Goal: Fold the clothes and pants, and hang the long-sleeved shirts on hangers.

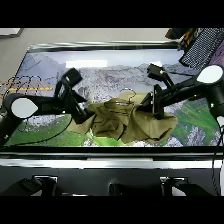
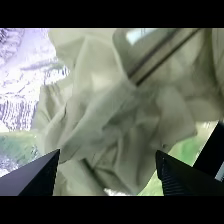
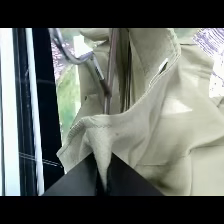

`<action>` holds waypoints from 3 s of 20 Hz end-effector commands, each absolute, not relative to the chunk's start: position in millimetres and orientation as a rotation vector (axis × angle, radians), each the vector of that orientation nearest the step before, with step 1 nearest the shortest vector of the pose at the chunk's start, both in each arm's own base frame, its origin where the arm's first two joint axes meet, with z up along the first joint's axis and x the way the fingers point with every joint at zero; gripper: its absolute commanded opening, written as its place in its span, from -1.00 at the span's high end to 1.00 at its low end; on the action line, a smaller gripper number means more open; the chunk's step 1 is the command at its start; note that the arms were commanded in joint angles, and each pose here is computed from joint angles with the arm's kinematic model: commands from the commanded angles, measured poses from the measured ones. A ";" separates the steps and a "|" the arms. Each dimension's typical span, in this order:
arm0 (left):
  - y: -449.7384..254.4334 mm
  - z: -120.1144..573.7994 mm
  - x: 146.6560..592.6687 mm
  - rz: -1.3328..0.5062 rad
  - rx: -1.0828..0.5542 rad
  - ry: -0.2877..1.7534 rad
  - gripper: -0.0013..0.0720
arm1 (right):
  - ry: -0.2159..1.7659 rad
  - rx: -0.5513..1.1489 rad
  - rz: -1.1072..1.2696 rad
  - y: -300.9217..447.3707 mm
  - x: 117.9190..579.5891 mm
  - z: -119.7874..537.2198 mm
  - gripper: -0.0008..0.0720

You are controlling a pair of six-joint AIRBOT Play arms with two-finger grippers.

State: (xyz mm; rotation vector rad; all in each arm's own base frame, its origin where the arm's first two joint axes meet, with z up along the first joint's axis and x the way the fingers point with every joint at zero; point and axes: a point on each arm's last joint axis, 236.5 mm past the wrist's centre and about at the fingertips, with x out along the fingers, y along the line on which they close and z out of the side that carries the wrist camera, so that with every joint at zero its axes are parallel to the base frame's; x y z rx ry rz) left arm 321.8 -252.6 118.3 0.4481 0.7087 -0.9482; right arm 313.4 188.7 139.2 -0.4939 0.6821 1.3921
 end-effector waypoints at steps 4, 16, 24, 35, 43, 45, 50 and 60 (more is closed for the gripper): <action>-241.0 95.6 333.6 -1.012 0.641 0.584 -0.98 | 0.680 -0.504 1.455 190.2 302.6 138.0 0.92; -276.7 80.3 333.3 -1.111 0.502 0.585 -0.75 | 0.686 -0.505 1.461 189.5 300.9 137.4 0.92; -284.6 81.4 328.6 -1.129 0.488 0.581 0.92 | 0.716 -0.484 1.442 188.3 301.2 136.3 0.87; -280.8 121.1 319.7 -1.114 0.500 0.483 0.92 | 0.650 -0.612 0.851 105.0 349.4 217.4 -0.56; -282.2 156.9 290.6 -1.146 0.551 0.390 0.92 | 0.680 -0.558 0.663 27.6 326.0 235.8 -0.48; -282.9 162.3 286.8 -1.149 0.554 0.374 0.92 | 0.693 -0.600 0.751 33.7 321.3 216.6 -0.48; -282.6 163.5 286.3 -1.148 0.554 0.371 0.92 | 0.725 -0.527 0.937 52.8 321.8 176.2 -0.48; -282.7 163.4 286.4 -1.148 0.554 0.371 0.92 | 0.701 -0.385 1.050 62.6 365.7 136.4 -0.46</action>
